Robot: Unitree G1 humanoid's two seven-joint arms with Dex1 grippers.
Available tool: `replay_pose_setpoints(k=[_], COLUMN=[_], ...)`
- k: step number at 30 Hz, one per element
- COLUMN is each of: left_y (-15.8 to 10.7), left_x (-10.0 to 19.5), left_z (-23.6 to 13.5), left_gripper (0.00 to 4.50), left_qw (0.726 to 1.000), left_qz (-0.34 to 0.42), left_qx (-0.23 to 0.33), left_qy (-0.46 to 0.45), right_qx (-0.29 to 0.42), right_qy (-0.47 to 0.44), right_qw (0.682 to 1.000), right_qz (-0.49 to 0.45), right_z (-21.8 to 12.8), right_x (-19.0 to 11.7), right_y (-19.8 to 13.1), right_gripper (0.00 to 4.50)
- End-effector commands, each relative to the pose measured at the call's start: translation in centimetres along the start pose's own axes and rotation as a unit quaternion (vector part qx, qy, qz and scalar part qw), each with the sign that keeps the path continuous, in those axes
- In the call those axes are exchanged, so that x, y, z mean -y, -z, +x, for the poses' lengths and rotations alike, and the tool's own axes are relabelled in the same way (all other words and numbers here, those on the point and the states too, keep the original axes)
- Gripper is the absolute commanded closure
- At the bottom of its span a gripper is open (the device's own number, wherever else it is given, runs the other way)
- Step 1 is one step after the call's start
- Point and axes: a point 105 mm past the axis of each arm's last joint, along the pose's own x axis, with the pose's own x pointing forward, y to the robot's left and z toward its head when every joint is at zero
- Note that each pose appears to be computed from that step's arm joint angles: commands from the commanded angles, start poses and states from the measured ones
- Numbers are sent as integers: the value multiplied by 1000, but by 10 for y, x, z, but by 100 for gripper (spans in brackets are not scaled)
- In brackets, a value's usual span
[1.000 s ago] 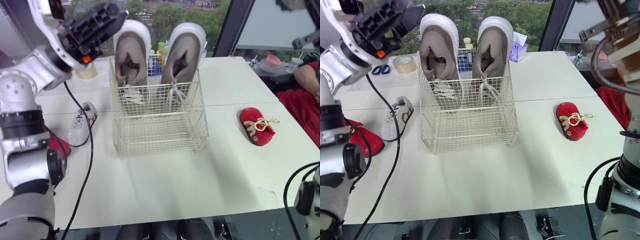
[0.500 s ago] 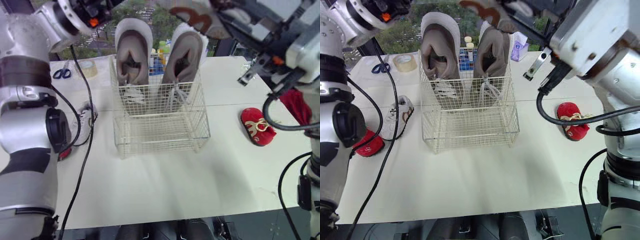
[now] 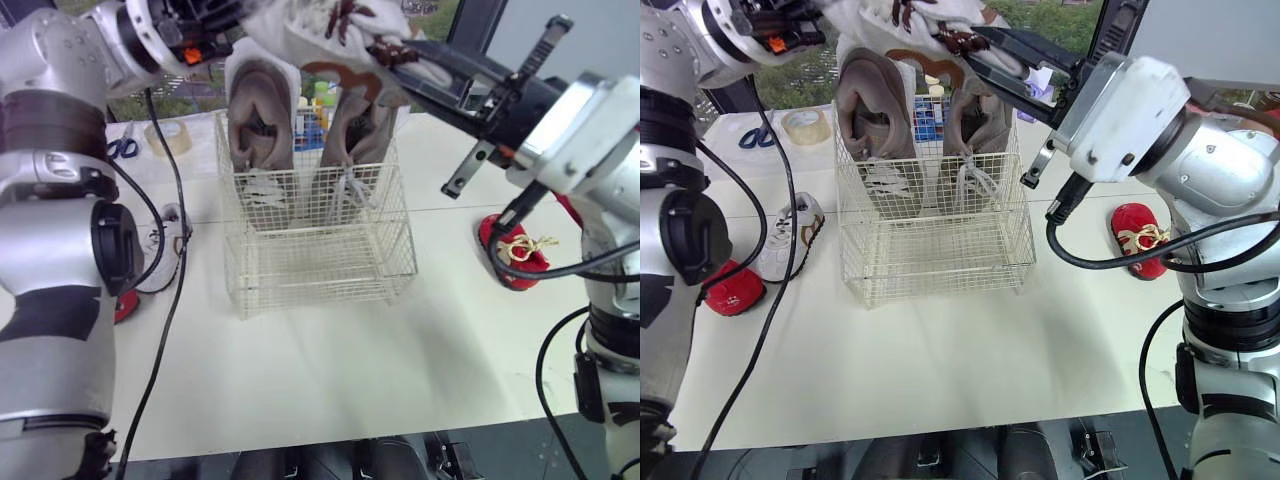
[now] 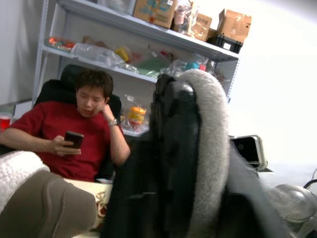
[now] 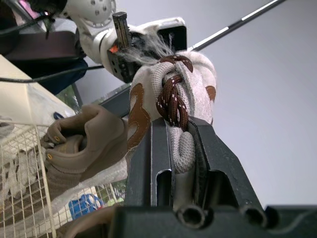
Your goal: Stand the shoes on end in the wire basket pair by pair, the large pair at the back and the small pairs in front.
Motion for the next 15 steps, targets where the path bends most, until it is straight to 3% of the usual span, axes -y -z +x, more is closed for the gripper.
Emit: replay_pose_setpoints(k=[1,3,4,8,11,14,15], left_y=[-16,-18,-23,-34,-42,-44,-41], left_x=[12,11,10,6,13,22,26], left_z=[-5,-10,-17,-42,-51,-49,-46], left_gripper=[419,419,419,419,419,419,419], left_qw=[999,999,997,983,965,944,938], left_qz=[25,21,18,24,36,41,48], left_qx=[23,38,64,156,240,313,329], left_qy=[1,-13,-31,-90,-99,-95,-95], right_qx=[12,14,20,29,75,139,172], right_qy=[10,8,37,145,211,221,222], right_qw=[1000,1000,998,964,902,808,760], right_qz=[-21,-16,41,223,369,529,587], right_z=[0,-1,-5,-26,-31,-21,-16], right_x=[9,8,15,43,50,39,36], right_y=[-7,-6,-4,15,23,22,20], right_gripper=[450,450,352,163,17,7,7])
